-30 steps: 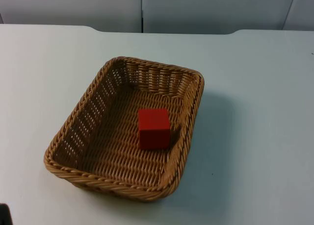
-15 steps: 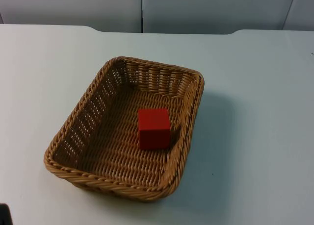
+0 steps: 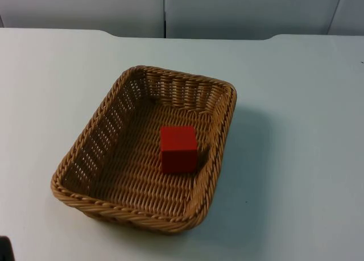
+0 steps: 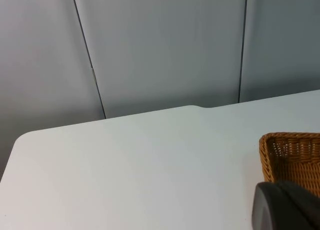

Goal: Pick up the basket with the left hand and place the cube into the basket with the right hand.

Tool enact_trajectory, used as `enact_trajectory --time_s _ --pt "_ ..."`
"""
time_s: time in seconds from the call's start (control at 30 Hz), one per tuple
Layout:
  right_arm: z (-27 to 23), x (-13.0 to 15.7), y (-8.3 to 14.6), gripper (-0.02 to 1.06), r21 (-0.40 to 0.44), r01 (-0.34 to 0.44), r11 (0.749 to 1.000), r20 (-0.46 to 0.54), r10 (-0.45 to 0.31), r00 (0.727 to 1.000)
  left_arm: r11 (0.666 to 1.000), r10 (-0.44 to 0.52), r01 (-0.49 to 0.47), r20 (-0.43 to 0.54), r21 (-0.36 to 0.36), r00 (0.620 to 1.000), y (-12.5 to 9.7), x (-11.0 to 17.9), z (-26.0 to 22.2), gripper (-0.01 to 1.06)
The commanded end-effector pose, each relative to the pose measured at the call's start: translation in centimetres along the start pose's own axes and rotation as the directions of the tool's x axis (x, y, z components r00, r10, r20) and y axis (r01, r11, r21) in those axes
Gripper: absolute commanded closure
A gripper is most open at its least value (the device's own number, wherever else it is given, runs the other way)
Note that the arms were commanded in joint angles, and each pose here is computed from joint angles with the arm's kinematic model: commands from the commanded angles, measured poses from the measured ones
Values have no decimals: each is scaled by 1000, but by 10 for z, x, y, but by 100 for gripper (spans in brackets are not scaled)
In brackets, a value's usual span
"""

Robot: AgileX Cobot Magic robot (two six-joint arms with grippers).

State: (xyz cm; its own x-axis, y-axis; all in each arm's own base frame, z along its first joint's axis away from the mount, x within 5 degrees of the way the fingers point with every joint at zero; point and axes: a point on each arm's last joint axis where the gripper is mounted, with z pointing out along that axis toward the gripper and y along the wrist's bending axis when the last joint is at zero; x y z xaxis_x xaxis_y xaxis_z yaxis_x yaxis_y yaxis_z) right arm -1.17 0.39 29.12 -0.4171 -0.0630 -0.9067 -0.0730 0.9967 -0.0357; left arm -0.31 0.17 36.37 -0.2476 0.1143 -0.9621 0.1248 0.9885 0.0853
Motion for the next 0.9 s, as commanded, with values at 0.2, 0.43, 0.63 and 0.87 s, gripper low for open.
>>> enact_trajectory --time_s 0.2,0.43,0.63,0.87 --pt "9 9 0 105 -8 9 1000 -47 -9 999 1000 -8 8 2 7 1000 -1 1 0 105" --pt "9 9 0 105 -8 7 1000 -47 -7 999 1000 -8 8 2 7 1000 -1 1 0 105" --pt "9 9 0 105 -8 7 1000 -47 -7 999 1000 -8 8 2 7 1000 -1 1 0 105" --pt "9 9 3 105 -37 -63 997 -46 62 997 998 -34 38 -72 53 997 -5 8 1 105"
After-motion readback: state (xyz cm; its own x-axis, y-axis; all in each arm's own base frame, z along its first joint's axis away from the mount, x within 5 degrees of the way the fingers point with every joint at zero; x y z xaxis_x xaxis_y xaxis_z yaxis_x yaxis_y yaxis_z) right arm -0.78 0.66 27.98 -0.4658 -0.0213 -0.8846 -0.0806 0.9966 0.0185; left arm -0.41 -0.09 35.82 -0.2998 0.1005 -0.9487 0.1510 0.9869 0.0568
